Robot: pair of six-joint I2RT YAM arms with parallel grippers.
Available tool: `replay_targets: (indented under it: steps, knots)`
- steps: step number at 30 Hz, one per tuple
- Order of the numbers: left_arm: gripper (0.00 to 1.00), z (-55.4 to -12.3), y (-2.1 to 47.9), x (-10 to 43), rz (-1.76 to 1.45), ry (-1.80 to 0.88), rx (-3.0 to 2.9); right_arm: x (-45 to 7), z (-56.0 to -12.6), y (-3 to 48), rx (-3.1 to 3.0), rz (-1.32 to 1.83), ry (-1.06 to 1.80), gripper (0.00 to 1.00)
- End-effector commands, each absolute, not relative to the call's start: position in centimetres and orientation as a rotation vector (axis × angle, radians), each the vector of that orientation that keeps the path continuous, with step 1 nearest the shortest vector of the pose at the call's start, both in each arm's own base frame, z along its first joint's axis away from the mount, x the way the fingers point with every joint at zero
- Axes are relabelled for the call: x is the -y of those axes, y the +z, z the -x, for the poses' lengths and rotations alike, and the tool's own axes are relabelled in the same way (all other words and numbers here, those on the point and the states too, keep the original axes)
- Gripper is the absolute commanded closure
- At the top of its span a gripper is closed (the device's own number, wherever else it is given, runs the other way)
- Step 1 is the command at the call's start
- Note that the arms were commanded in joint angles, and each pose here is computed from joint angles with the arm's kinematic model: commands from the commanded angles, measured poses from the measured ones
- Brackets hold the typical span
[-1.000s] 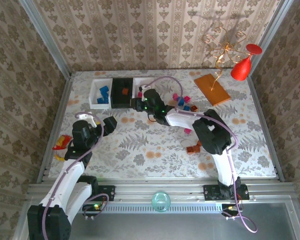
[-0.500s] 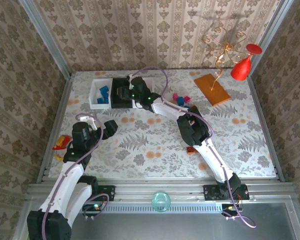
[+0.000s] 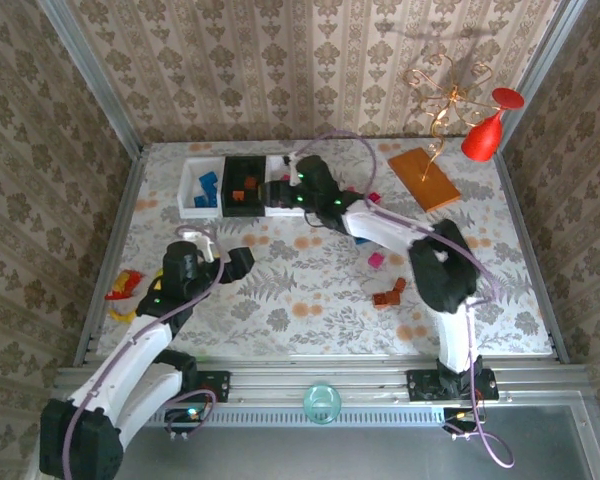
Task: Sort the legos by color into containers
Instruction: Pick up the lego from the bottom-center of the table.
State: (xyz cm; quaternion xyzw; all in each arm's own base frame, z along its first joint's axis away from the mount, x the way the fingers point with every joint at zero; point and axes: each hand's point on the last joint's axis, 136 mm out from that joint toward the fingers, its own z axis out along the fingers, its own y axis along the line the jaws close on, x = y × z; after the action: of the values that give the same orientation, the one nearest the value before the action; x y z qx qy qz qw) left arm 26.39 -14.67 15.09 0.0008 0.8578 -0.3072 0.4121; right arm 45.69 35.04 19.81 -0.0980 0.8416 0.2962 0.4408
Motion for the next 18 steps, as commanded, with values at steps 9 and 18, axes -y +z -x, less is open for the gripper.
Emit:
replay_targets:
  steps: [9, 18]
  knots:
    - [0.09, -24.4, 18.6, 24.0, -0.459, -0.926, -2.03, -18.1, -31.6, 11.7, -2.477, 0.141, 0.169, 0.15]
    - [0.09, -21.4, 18.1, 29.8, -0.78, -0.99, -1.927, -12.8, -22.2, 7.6, -2.672, 0.009, 0.025, 0.17]
